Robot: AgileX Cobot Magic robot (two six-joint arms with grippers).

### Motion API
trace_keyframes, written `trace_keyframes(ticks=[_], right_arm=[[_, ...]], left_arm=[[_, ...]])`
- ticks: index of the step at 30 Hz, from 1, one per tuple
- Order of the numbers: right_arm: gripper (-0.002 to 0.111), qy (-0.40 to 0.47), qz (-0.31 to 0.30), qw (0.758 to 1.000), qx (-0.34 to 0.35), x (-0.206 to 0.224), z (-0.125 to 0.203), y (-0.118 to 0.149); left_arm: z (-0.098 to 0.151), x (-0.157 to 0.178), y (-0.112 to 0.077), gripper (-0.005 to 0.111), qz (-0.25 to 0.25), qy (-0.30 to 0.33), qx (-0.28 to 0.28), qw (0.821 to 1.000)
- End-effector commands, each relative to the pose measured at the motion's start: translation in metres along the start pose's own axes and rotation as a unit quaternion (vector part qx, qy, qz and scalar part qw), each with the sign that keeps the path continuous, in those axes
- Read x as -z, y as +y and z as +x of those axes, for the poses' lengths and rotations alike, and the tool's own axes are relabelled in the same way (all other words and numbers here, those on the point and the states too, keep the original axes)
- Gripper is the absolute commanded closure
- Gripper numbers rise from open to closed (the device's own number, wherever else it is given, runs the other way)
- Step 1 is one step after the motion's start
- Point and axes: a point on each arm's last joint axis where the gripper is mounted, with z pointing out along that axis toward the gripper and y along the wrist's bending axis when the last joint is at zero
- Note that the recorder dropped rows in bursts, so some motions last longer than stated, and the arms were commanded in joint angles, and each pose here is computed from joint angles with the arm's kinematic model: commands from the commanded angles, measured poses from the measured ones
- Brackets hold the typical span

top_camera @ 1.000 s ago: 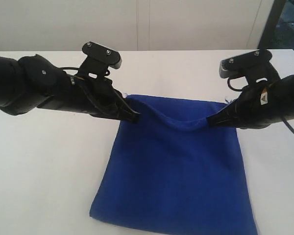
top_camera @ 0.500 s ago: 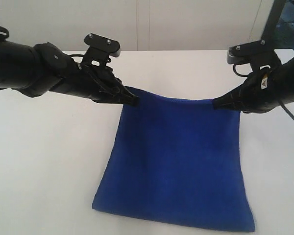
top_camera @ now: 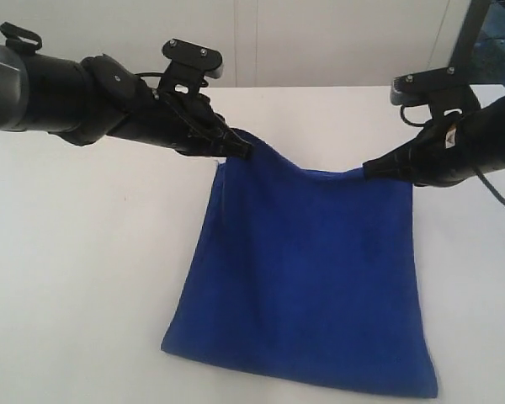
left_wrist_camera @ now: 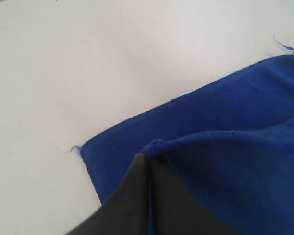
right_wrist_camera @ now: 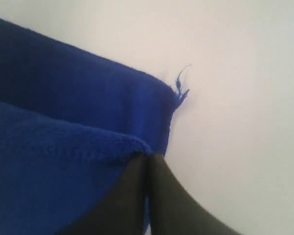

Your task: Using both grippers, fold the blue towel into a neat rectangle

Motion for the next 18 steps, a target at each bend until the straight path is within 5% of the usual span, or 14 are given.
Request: trace_keyframes(ticks=[1, 18], right_arm=[[0.108, -0.005, 0.011, 1.000, -0.013, -0.013, -0.007, -0.012], [0.108, -0.002, -0.003, 1.000, -0.006, -0.068, 0.000, -0.011]], left_arm=[[0.005, -0.016, 0.010, 0.107, -0.006, 0.010, 0.012, 1.000], [0.022, -0.058, 0.026, 0.107, -0.043, 0.019, -0.002, 0.999]])
